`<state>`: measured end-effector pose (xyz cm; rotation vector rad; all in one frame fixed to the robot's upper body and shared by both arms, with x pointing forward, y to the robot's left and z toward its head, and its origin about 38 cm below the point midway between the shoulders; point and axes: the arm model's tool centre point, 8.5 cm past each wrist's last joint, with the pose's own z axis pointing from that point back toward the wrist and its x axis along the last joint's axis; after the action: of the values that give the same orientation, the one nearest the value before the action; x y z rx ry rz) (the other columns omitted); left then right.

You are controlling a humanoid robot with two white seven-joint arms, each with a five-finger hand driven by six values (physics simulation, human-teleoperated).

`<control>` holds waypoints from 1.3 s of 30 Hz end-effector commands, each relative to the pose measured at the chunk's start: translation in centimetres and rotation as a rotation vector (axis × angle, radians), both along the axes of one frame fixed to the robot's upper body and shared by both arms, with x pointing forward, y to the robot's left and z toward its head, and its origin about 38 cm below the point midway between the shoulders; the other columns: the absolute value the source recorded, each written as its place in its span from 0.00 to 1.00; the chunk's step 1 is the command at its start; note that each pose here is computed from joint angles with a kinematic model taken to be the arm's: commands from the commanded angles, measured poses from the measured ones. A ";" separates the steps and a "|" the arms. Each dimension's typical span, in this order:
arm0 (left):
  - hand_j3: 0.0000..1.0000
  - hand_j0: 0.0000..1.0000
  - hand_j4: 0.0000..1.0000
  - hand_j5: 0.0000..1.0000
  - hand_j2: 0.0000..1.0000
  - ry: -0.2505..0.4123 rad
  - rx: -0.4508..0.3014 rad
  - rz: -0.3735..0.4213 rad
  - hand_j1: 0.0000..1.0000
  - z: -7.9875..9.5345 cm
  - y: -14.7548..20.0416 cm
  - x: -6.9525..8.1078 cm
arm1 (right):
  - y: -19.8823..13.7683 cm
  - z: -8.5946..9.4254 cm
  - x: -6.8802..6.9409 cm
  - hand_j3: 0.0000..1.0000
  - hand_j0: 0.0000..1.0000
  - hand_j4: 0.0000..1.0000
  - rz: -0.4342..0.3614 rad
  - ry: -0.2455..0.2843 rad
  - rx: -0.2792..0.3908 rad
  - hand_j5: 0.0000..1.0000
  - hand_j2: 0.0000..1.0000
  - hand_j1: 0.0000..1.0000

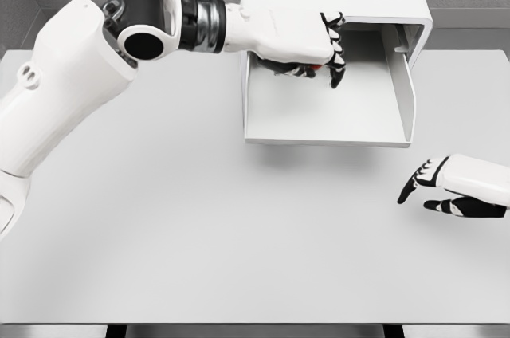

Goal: Slide open multi-storey tabletop storage cabinets and put open load switch and slide close multi-storey tabletop storage cabinets

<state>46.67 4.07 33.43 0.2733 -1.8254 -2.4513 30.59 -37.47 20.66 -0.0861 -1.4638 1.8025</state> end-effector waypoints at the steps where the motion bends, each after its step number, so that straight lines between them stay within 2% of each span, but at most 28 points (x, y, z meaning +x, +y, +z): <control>1: 0.98 0.98 0.98 0.98 0.98 -0.019 0.024 0.022 0.98 -0.2 0.3 0.4 | 0.1 -0.1 0.0 0.59 0.59 0.59 -0.001 0.006 0.007 0.59 0.59 0.59; 9: 1.00 1.00 1.00 1.00 1.00 -0.018 -0.001 -0.007 1.00 0.5 -0.7 -0.2 | 0.1 0.1 0.1 0.60 0.60 0.60 -0.001 0.001 0.007 0.60 0.60 0.60; 11: 1.00 1.00 1.00 1.00 1.00 0.007 -0.081 -0.086 1.00 2.8 -1.5 -1.8 | 0.1 0.3 0.2 0.60 0.60 0.60 0.000 -0.006 0.007 0.60 0.60 0.60; 12: 1.00 1.00 1.00 1.00 1.00 -0.005 -0.111 -0.112 1.00 4.2 -1.7 -2.5 | 0.1 0.3 0.2 0.60 0.60 0.60 0.000 -0.007 0.006 0.60 0.60 0.60; 14: 1.00 1.00 1.00 1.00 1.00 0.012 -0.141 -0.138 1.00 5.1 -1.9 -2.9 | 0.1 0.3 0.2 0.60 0.60 0.60 0.000 -0.006 0.007 0.60 0.60 0.60; 20: 1.00 1.00 1.00 1.00 1.00 0.010 -0.148 -0.144 1.00 5.5 -1.9 -3.0 | 0.1 0.6 0.4 0.60 0.60 0.60 0.001 -0.016 0.006 0.60 0.60 0.60; 25: 1.00 1.00 1.00 1.00 1.00 0.027 -0.199 -0.243 1.00 6.8 -2.1 -5.8 | 0.1 1.3 0.8 0.60 0.60 0.60 0.004 -0.035 0.003 0.60 0.60 0.60; 26: 1.00 1.00 1.00 1.00 1.00 0.046 -0.208 -0.230 1.00 6.9 -0.8 -5.5 | 0.1 1.4 0.8 0.60 0.60 0.60 0.004 -0.037 0.003 0.60 0.60 0.60; 27: 1.00 1.00 1.00 1.00 1.00 0.096 -0.241 -0.220 1.00 7.2 1.0 -5.2 | 0.2 1.2 0.8 0.60 0.60 0.60 0.008 -0.032 0.003 0.60 0.60 0.60; 28: 1.00 1.00 1.00 1.00 1.00 0.119 -0.253 -0.182 1.00 7.7 4.5 -5.0 | 0.6 1.0 0.9 0.60 0.60 0.60 0.019 -0.026 0.003 0.60 0.60 0.60; 29: 1.00 1.00 1.00 1.00 1.00 0.118 -0.240 -0.100 1.00 8.3 9.3 -4.7 | 0.8 1.2 1.0 0.60 0.60 0.60 0.027 -0.031 0.002 0.60 0.60 0.60; 30: 1.00 1.00 1.00 1.00 1.00 0.093 -0.190 0.008 1.00 8.4 14.3 -4.9 | 0.9 1.2 1.1 0.60 0.60 0.60 0.027 -0.032 0.004 0.60 0.60 0.60; 31: 1.00 1.00 1.00 1.00 1.00 0.064 -0.152 0.112 1.00 8.5 19.2 -5.9 | 1.1 1.1 1.1 0.60 0.60 0.60 0.035 -0.029 0.004 0.60 0.60 0.60; 33: 1.00 1.00 1.00 1.00 1.00 0.072 -0.119 0.263 1.00 7.6 25.1 -7.0 | 1.6 1.1 1.3 0.60 0.60 0.60 0.050 -0.027 0.004 0.60 0.60 0.60; 36: 1.00 1.00 1.00 1.00 1.00 0.116 -0.087 0.309 1.00 5.8 26.7 -7.2 | 1.9 1.3 1.6 0.60 0.60 0.60 0.059 -0.033 0.002 0.60 0.60 0.60; 39: 1.00 1.00 1.00 1.00 1.00 0.151 -0.060 0.310 1.00 4.2 26.6 -7.1 | 2.8 1.1 1.9 0.60 0.60 0.60 0.090 -0.028 0.000 0.60 0.60 0.60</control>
<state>39.90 29.63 37.43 0.3077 -1.6840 -2.1484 33.23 -35.14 23.52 -0.1228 -1.5279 1.9028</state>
